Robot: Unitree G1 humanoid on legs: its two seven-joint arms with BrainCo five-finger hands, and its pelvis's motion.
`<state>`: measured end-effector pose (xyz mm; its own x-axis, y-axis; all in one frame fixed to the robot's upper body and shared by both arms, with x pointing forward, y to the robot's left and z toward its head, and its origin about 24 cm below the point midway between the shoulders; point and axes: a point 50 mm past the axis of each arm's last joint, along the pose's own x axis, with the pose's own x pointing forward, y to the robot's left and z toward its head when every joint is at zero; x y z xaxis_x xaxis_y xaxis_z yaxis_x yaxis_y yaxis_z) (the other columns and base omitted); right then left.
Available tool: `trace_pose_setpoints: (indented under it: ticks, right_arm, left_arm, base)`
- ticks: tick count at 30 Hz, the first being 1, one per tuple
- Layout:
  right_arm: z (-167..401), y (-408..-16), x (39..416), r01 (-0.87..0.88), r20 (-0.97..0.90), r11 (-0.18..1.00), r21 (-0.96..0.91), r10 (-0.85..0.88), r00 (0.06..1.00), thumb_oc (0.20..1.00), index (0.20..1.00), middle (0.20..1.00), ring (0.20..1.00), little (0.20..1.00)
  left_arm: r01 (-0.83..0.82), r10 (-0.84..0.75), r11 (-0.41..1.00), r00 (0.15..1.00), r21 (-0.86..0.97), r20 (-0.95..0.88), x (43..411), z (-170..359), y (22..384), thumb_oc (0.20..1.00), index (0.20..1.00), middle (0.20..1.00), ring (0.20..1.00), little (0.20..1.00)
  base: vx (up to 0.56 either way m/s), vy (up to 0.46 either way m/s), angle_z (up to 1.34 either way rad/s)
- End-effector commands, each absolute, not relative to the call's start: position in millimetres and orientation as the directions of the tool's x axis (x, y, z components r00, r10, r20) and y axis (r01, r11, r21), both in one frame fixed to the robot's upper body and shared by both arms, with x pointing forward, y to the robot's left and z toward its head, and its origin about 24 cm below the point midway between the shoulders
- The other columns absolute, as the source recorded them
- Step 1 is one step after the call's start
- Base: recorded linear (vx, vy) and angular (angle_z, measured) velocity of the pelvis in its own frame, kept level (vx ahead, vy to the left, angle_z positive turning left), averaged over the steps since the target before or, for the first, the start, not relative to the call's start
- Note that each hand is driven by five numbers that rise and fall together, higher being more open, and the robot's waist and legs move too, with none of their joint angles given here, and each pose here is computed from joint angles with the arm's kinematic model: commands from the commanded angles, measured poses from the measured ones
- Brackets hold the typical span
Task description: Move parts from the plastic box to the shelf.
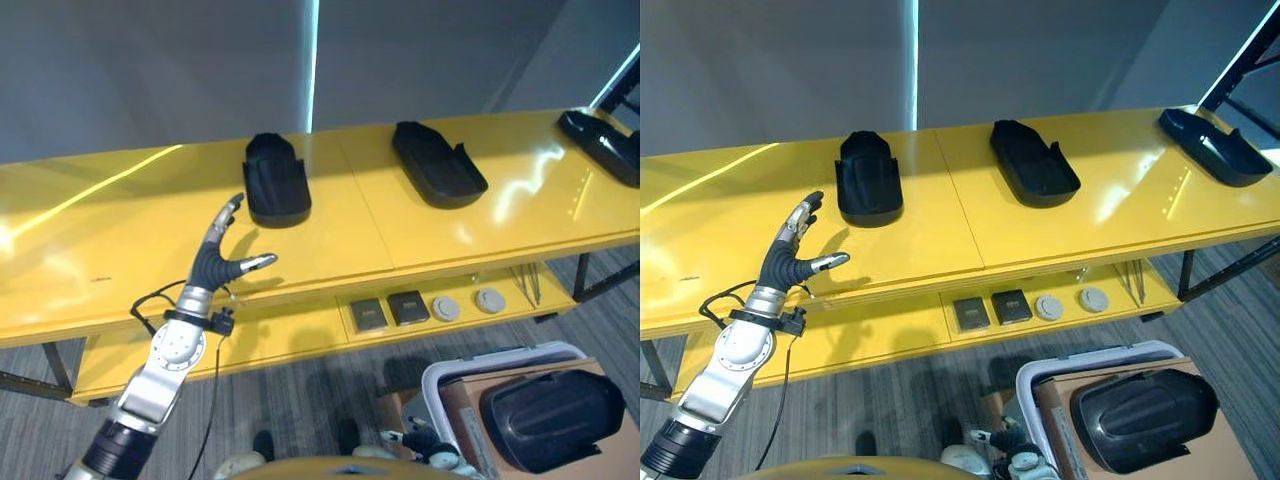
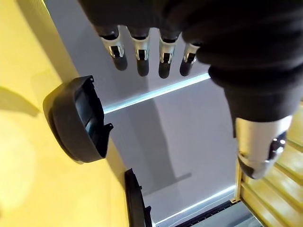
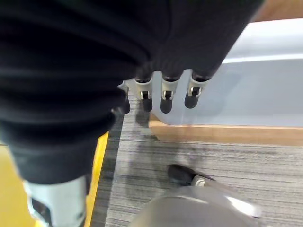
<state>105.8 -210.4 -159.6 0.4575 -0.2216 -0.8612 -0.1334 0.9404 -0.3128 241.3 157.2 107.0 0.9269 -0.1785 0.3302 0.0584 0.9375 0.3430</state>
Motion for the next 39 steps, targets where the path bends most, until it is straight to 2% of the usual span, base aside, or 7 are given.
trace_pose_setpoints:
  ticks: [1,5,16,25,29,33,39]
  right_arm:
    - [-158.7,-203.8,108.3,-0.05,-0.844,0.954,-0.297,-0.238,0.48,1.0,1.0,1.0,1.0,1.0]
    - [-159.3,-202.5,107.5,-0.034,-0.845,0.954,-0.297,-0.246,0.474,1.0,1.0,1.0,1.0,1.0]
    - [-166.8,-227.7,59.8,-0.053,-0.89,0.932,-0.359,-0.324,0.321,1.0,1.0,1.0,1.0,1.0]
    - [-156.7,-246.8,85.0,-0.133,-0.842,0.892,-0.433,-0.347,0.412,1.0,1.0,1.0,1.0,1.0]
    - [-150.6,-251.3,102.0,-0.092,-0.808,0.889,-0.448,-0.359,0.466,1.0,1.0,1.0,1.0,1.0]
    - [-145.3,-252.0,117.0,-0.12,-0.785,0.878,-0.463,-0.343,0.516,1.0,1.0,1.0,1.0,1.0]
    - [-112.5,-241.6,163.0,0.117,-0.563,0.881,-0.458,-0.389,0.73,1.0,1.0,1.0,1.0,1.0]
  left_arm:
    - [0.013,-0.22,0.92,0.844,0.392,0.488,252.1,138.7,150.8,1.0,1.0,1.0,1.0,1.0]
    - [-0.058,-0.188,0.903,0.837,0.425,0.514,256.6,142.9,159.4,1.0,1.0,1.0,1.0,1.0]
    - [-0.177,-0.053,0.886,0.879,0.428,0.474,253.0,126.5,184.9,1.0,1.0,1.0,1.0,1.0]
    - [-0.168,0.09,0.93,0.966,0.326,0.241,250.3,65.2,187.8,1.0,1.0,1.0,1.0,1.0]
    - [-0.17,0.073,0.85,0.975,0.498,0.209,246.8,52.6,195.6,1.0,1.0,1.0,1.0,1.0]
    - [-0.15,0.111,0.835,0.988,0.53,0.105,242.5,27.1,201.8,1.0,1.0,1.0,1.0,1.0]
    - [-0.026,0.179,0.736,0.971,0.676,-0.157,211.3,-39.6,216.6,1.0,1.0,1.0,1.0,1.0]
  base:
    - [-0.18,0.069,-0.27]
    - [-0.15,0.105,-0.98]
    - [-0.12,0.038,-1.05]
    - [-0.1,-0.19,-0.49]
    - [0.09,0.022,-0.97]
    - [0.1,0.108,-0.85]
    - [0.11,0.249,-0.59]
